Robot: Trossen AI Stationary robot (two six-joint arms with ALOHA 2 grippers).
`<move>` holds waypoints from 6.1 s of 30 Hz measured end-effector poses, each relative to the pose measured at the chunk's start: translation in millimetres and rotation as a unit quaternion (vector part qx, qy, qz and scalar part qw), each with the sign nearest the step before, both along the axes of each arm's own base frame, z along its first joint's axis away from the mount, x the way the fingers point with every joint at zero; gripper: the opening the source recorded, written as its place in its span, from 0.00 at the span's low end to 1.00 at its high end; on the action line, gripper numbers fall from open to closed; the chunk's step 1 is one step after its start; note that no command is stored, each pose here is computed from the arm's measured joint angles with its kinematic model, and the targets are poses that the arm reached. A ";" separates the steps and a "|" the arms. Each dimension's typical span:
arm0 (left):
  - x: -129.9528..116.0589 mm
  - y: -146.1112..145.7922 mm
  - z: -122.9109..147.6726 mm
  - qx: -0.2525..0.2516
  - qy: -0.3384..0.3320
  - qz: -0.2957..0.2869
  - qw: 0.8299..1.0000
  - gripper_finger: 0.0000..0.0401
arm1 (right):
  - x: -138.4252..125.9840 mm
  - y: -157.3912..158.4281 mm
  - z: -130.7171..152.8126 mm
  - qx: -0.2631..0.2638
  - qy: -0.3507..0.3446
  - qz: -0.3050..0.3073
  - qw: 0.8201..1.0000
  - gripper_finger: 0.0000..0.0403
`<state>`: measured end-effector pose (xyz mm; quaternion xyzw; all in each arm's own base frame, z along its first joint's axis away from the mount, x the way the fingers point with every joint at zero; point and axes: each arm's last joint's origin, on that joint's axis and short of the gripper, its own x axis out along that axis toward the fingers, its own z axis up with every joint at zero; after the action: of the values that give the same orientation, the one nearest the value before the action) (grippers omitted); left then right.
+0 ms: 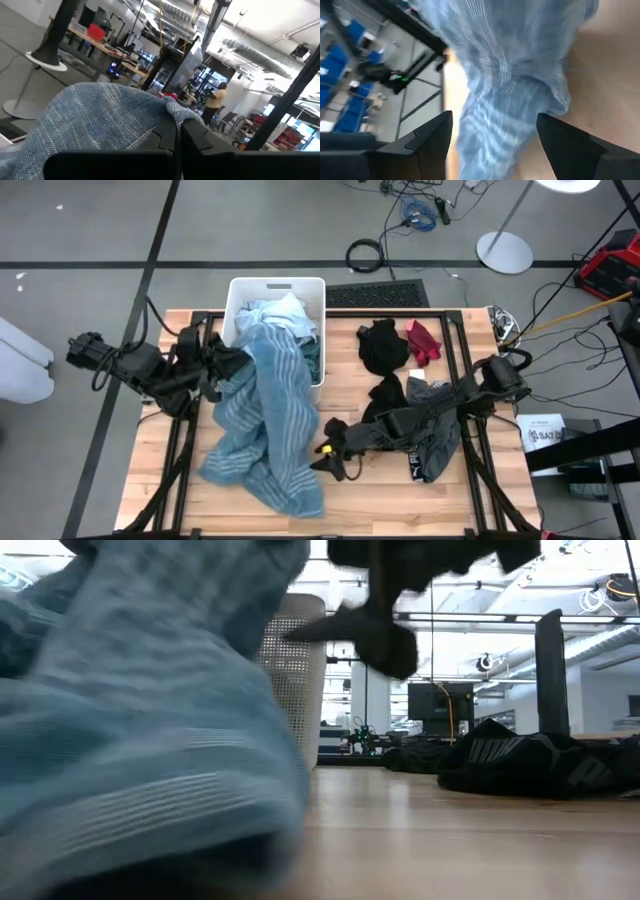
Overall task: Sort clothes
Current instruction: Put the blue shirt into the white laundry organizer
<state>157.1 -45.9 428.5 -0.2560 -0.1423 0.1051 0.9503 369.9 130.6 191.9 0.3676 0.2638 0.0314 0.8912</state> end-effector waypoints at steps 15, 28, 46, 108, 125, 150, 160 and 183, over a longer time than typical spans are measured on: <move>-7.5 4.7 2.9 0.001 -0.009 -0.005 1.000 0.02 | 59.8 21.7 -41.4 -0.001 0.045 0.010 0.999 0.67; -9.4 4.0 4.0 0.006 -0.015 -0.031 0.999 0.02 | 55.7 15.0 -34.9 0.037 0.096 0.079 0.992 0.03; -9.6 0.8 6.4 0.018 -0.031 -0.089 0.995 0.02 | -53.1 -32.0 131.7 -0.106 0.088 -0.030 0.990 0.00; 87.0 -53.5 -126.3 -0.152 0.408 -0.220 0.873 0.01 | -103.5 -14.1 132.3 -0.138 0.191 0.047 0.971 0.00; 102.3 -46.6 -167.0 -0.169 0.517 -0.149 0.826 0.24 | -57.9 -64.6 55.7 -0.014 0.184 0.045 0.982 0.00; 55.4 -7.0 -121.4 -0.110 0.491 -0.181 0.845 0.53 | -63.6 -79.8 63.7 0.079 0.213 0.033 0.973 0.79; 23.6 9.4 -89.3 -0.078 0.407 -0.189 0.890 0.53 | -99.9 -53.2 85.1 0.108 0.258 -0.025 0.960 0.78; 26.2 28.0 -75.1 -0.013 0.344 -0.143 0.928 0.53 | -107.9 26.3 11.2 0.062 0.414 -0.155 0.895 0.78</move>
<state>183.3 -17.9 353.4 -0.2344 0.2329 0.0511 0.9424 262.0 157.0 203.1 0.4379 0.5458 -0.2463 0.6706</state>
